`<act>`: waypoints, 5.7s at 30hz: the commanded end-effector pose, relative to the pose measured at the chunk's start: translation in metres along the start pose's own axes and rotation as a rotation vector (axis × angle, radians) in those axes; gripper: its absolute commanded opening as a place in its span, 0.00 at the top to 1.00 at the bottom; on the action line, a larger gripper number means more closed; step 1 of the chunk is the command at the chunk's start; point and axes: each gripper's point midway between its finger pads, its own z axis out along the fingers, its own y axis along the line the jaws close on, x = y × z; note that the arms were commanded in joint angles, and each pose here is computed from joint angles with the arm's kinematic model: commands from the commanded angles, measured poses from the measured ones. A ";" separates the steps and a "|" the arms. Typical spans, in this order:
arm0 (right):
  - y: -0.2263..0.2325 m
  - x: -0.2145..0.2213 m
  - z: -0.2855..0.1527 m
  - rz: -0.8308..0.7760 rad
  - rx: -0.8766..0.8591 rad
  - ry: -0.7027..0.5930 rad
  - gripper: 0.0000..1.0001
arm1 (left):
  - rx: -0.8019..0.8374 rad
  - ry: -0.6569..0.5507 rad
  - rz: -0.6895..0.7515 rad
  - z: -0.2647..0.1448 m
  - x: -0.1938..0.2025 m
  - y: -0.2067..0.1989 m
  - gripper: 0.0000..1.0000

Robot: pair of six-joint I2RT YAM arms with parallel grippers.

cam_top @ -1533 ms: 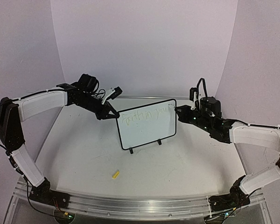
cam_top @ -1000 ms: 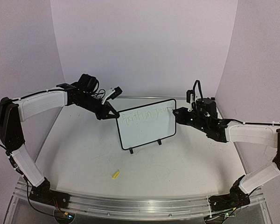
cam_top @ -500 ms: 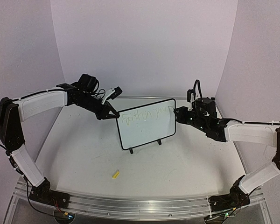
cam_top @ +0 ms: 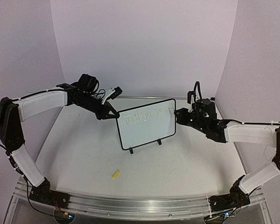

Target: Write a sentence on the whiteboard

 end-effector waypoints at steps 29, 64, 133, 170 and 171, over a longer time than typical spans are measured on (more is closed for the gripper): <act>0.014 -0.034 -0.005 0.021 -0.023 -0.078 1.00 | 0.001 0.167 -0.043 0.014 0.047 -0.003 1.00; 0.001 -0.025 -0.023 0.046 0.009 -0.070 1.00 | 0.000 0.172 -0.081 0.019 0.046 0.001 1.00; 0.147 0.113 0.033 -0.165 -0.242 0.110 1.00 | -0.047 0.182 -0.102 0.026 0.049 0.003 1.00; 0.146 0.137 0.035 -0.209 -0.272 0.184 1.00 | -0.104 0.187 -0.125 0.025 0.050 0.012 1.00; 0.145 0.136 0.035 -0.205 -0.260 0.178 1.00 | -0.105 0.187 -0.126 0.025 0.050 0.012 1.00</act>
